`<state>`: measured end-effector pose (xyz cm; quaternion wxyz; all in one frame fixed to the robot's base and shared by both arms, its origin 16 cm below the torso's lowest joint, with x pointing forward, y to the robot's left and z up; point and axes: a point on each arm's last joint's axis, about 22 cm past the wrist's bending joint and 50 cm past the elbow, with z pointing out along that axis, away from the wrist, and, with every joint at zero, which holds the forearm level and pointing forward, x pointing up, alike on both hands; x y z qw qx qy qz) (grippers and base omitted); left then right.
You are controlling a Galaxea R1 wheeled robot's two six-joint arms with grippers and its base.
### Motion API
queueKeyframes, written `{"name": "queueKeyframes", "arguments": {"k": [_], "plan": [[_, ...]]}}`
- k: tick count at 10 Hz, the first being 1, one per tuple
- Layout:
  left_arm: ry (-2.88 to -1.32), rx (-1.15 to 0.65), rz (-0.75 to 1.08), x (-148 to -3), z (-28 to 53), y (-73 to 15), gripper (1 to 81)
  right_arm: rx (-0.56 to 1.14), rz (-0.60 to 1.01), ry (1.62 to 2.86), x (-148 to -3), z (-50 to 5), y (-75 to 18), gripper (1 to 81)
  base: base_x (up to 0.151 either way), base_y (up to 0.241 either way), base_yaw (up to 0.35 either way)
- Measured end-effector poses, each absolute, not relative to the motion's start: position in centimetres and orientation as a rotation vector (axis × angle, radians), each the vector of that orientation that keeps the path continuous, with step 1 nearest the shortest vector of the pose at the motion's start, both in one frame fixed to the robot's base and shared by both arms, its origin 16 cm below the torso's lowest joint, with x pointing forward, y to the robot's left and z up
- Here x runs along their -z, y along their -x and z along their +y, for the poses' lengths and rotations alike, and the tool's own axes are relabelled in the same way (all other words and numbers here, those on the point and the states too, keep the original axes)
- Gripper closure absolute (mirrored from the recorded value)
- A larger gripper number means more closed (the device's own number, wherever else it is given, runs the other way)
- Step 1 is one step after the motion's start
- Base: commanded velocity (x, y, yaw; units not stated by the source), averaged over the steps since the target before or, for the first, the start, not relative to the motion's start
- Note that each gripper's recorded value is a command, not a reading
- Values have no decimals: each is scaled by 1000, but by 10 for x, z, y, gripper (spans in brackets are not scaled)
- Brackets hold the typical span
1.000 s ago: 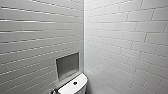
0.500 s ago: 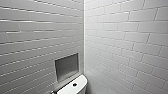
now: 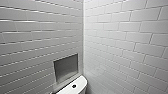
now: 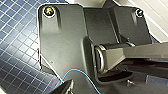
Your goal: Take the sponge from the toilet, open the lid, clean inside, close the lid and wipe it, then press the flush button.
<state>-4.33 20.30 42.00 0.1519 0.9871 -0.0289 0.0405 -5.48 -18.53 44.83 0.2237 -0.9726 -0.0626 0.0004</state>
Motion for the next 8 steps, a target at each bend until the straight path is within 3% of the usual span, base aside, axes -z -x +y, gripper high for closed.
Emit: {"name": "queueKeyframes", "arguments": {"k": [3,8], "plan": [[-2735,-61,-90,-428,203,59,10,-33,-164,2653,-457,-181,71,811,0,0,0],[-2674,-68,-29,-448,270,34,10,-1,-140,2566,-491,-183,62,811,0,0,0]]}}
